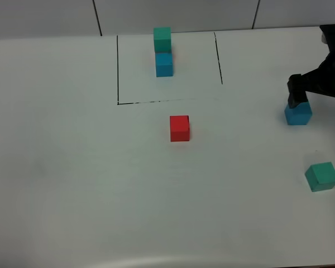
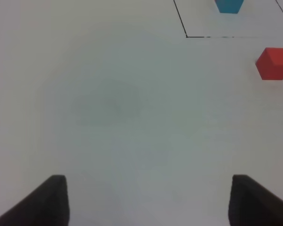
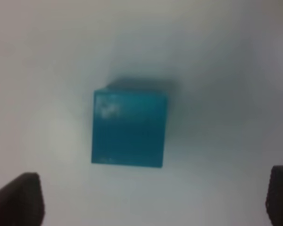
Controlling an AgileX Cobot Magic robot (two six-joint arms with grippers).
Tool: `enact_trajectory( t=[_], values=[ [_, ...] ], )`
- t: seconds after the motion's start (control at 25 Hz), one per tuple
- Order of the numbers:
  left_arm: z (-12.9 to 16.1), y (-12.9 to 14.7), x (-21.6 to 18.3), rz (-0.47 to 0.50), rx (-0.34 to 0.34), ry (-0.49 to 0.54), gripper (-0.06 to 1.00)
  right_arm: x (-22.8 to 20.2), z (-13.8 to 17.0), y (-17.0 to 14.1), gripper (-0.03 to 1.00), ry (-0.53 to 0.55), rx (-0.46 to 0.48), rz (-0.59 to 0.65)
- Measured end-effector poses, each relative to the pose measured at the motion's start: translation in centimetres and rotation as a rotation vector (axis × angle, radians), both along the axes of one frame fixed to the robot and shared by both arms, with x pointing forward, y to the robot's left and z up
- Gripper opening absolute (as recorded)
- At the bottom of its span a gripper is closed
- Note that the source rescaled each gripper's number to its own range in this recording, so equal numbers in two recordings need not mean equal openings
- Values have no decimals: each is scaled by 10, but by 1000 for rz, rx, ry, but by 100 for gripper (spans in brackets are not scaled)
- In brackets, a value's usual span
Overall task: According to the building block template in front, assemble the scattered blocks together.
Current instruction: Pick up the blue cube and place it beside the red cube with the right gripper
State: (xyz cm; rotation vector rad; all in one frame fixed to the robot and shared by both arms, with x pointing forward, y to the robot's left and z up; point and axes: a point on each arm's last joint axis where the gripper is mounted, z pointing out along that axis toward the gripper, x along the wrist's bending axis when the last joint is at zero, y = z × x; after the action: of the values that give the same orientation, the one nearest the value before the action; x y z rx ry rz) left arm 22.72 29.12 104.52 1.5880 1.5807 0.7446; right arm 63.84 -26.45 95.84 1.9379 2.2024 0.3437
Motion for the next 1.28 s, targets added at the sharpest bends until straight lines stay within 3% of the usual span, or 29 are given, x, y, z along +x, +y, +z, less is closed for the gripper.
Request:
enact_trajectory(
  t=[0.32, 0.44, 0.56, 0.64, 0.72, 0.92, 1.08, 1.28],
  values=[
    [0, 0, 0, 0, 0, 0, 51, 13, -30, 7, 98, 24, -9, 7],
    [0, 0, 0, 0, 0, 0, 51, 14, -42, 7, 92, 48, -14, 5],
    [0, 0, 0, 0, 0, 0, 51, 15, -48, 6, 73, 63, -17, 6],
    [0, 0, 0, 0, 0, 0, 51, 15, -49, 6, 43, 64, -19, 7],
    [0, 0, 0, 0, 0, 0, 51, 15, -49, 6, 3, 64, -19, 7],
    [0, 0, 0, 0, 0, 0, 51, 15, -46, 8, 2, 69, -38, 63],
    [0, 0, 0, 0, 0, 0, 51, 13, -30, 31, 2, 84, -104, 297],
    [0, 0, 0, 0, 0, 0, 51, -12, -22, 98, 2, 137, -183, 857]
  ],
)
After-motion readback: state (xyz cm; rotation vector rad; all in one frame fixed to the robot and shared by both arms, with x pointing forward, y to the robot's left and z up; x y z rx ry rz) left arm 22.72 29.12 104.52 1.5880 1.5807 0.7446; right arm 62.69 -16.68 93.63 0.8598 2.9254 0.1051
